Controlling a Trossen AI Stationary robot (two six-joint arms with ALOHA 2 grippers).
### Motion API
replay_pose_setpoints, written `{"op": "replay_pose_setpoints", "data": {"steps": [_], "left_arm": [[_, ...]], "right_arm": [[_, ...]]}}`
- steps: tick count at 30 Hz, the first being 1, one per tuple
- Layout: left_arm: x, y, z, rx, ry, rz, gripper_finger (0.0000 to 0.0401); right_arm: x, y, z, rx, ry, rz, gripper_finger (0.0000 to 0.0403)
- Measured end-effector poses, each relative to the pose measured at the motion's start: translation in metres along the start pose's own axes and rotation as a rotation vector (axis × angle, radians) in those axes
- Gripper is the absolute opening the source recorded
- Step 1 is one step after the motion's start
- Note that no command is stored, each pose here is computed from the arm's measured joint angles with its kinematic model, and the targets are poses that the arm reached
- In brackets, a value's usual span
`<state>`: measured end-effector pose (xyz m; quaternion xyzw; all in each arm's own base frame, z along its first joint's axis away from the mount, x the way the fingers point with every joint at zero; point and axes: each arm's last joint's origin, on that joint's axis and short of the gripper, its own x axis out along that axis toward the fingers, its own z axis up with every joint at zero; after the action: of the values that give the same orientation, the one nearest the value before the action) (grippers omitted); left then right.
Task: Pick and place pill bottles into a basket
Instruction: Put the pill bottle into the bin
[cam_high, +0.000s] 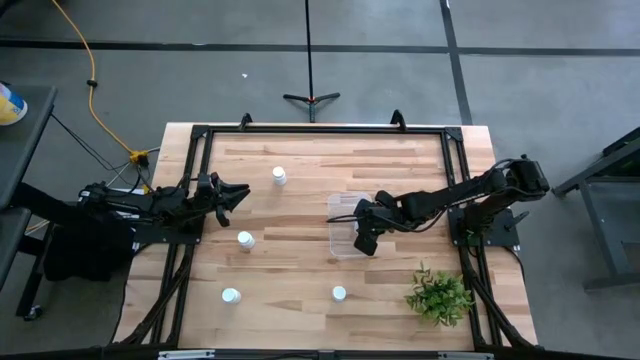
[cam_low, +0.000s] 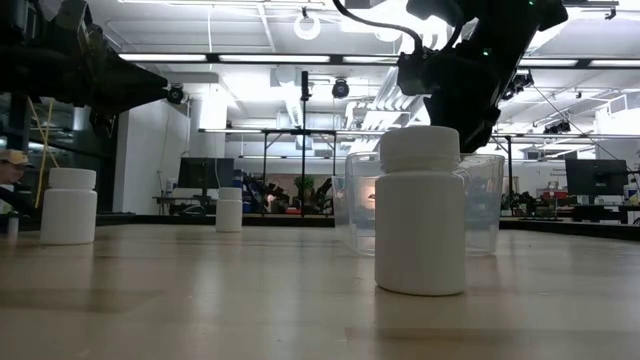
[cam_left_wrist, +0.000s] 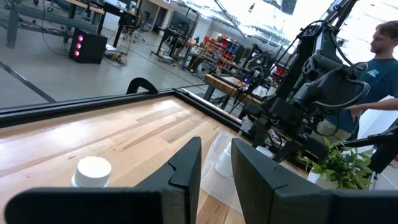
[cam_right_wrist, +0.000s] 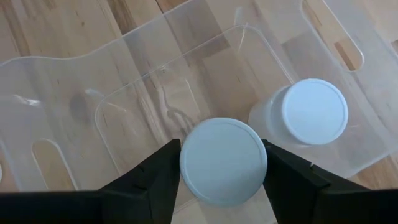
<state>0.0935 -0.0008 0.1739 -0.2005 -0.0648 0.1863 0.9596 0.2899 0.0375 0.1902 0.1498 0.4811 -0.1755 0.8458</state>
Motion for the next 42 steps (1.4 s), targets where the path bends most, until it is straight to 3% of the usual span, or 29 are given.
{"op": "replay_pose_setpoints", "data": {"steps": [20,27,35,42], "left_arm": [[0.0,0.0,0.0,0.0,0.0,0.0,0.0124],[0.0,0.0,0.0,0.0,0.0,0.0,0.0124],[0.0,0.0,0.0,0.0,0.0,-0.001,0.0124],[0.0,0.0,0.0,-0.009,-0.002,-0.004,0.0124]], "right_arm": [[-0.002,0.001,0.002,0.009,-0.02,0.007,0.0201],[-0.028,0.01,0.023,-0.045,-0.286,0.108,0.0201],[-0.048,0.045,0.024,-0.376,-0.474,0.329,0.0204],[-0.067,0.077,0.01,-0.388,-0.571,0.372,0.0254]]}}
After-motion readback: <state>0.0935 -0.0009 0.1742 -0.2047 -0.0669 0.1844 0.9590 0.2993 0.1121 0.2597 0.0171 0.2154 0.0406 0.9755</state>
